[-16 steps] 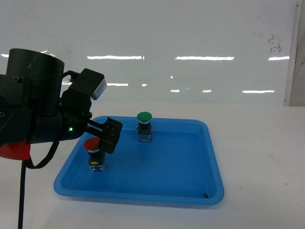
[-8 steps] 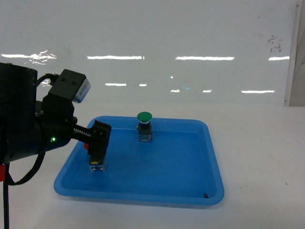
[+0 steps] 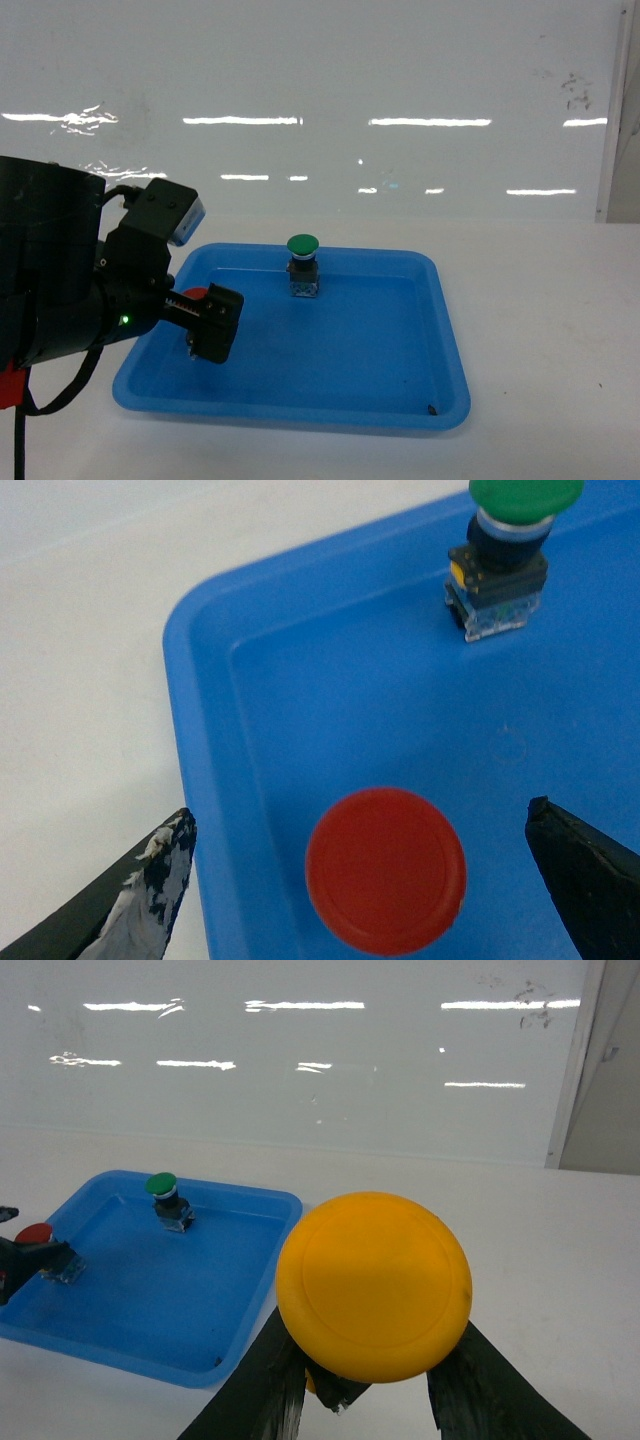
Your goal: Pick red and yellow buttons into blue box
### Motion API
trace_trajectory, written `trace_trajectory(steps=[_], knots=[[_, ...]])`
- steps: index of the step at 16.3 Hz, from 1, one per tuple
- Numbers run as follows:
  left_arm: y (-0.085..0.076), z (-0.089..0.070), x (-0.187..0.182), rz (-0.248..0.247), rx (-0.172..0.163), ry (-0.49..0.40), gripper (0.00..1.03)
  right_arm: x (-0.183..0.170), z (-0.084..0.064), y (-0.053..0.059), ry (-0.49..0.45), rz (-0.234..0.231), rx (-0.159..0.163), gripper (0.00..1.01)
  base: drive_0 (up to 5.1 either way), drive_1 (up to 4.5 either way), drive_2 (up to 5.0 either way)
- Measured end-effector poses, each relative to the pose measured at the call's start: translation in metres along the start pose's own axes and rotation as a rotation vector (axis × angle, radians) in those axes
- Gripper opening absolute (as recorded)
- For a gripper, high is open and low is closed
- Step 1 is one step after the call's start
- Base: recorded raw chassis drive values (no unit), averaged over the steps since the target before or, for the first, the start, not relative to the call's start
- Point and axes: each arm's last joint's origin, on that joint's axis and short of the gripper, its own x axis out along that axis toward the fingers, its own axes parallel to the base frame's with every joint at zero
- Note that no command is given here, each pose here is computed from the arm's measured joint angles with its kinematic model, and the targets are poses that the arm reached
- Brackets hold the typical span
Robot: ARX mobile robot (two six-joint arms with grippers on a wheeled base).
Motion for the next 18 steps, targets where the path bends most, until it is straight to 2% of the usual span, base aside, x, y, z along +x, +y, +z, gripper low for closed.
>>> trace_trajectory(steps=[5,10,18], knots=[[-0.004,-0.003,0.008,0.001,0.007,0.031,0.98,0.0,0.0,0.0,0.0,0.0,0.0,0.27,0.0,0.0,0.0],[-0.003,-0.011,0.023,0.029,0.007,0.074,0.98,0.0,0.0,0.0,0.0,0.0,0.0,0.27,0.0,0.0,0.0],[-0.001,-0.014,0.034,0.06,0.006,0.105,0.98,0.0,0.0,0.0,0.0,0.0,0.0,0.27,0.0,0.0,0.0]])
